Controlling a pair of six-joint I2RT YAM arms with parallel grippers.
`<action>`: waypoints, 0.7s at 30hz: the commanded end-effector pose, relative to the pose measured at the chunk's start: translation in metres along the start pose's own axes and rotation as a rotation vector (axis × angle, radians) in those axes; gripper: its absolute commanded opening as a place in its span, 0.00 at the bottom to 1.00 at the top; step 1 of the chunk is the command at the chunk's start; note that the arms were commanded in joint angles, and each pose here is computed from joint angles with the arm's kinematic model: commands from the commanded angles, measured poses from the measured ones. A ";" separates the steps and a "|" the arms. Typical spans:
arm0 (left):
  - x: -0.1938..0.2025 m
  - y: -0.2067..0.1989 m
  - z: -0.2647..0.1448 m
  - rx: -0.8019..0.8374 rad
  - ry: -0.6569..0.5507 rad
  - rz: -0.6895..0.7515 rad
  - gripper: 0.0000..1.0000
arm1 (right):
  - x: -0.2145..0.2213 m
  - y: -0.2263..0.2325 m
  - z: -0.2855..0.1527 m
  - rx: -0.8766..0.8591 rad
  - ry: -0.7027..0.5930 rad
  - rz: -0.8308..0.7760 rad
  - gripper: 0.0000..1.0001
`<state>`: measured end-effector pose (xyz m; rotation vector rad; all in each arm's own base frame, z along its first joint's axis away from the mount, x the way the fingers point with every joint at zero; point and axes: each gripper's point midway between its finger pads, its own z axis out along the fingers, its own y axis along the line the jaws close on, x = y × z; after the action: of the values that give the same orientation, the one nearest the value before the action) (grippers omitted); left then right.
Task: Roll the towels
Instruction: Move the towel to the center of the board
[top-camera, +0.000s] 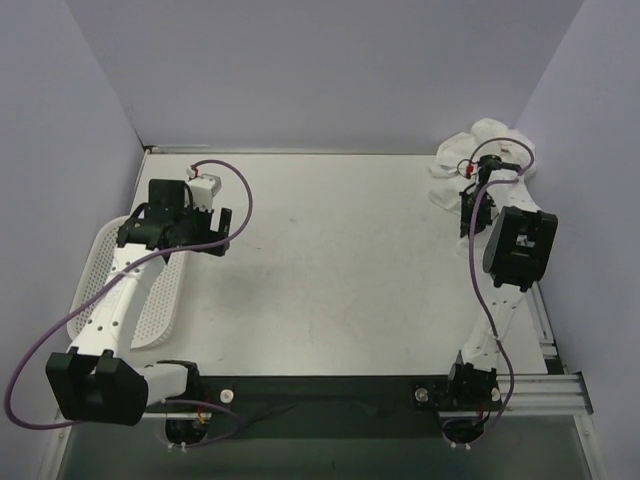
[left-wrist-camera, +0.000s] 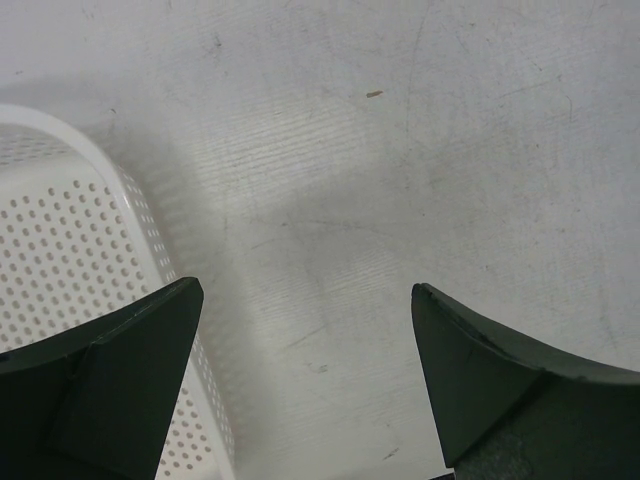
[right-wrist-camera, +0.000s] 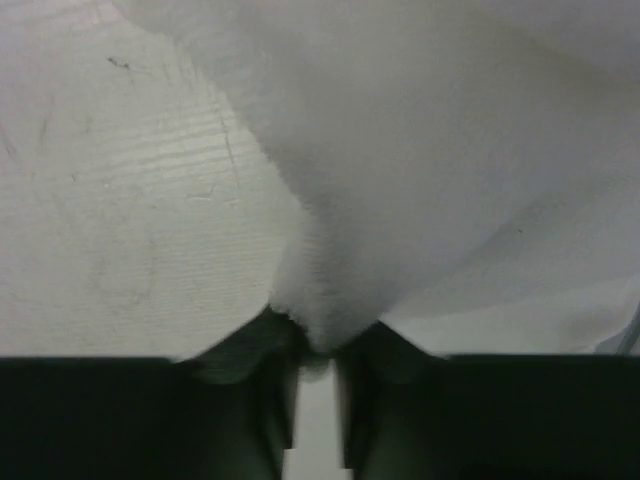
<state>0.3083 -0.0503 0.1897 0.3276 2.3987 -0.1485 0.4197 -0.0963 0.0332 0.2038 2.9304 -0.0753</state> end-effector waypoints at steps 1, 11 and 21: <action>-0.025 -0.015 -0.017 0.069 -0.094 -0.013 0.97 | 0.015 0.036 -0.016 -0.078 0.050 -0.087 0.04; -0.035 -0.045 -0.019 0.263 -0.121 -0.052 0.97 | 0.168 0.213 -0.082 -0.310 0.119 -0.879 0.00; -0.043 -0.056 -0.004 0.393 -0.107 -0.049 0.97 | 0.275 0.139 -0.094 -0.259 0.257 -1.220 0.04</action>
<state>0.3069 -0.0973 0.2046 0.3620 2.3497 -0.5572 0.1810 0.1362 0.0590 -1.5465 2.7050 0.2846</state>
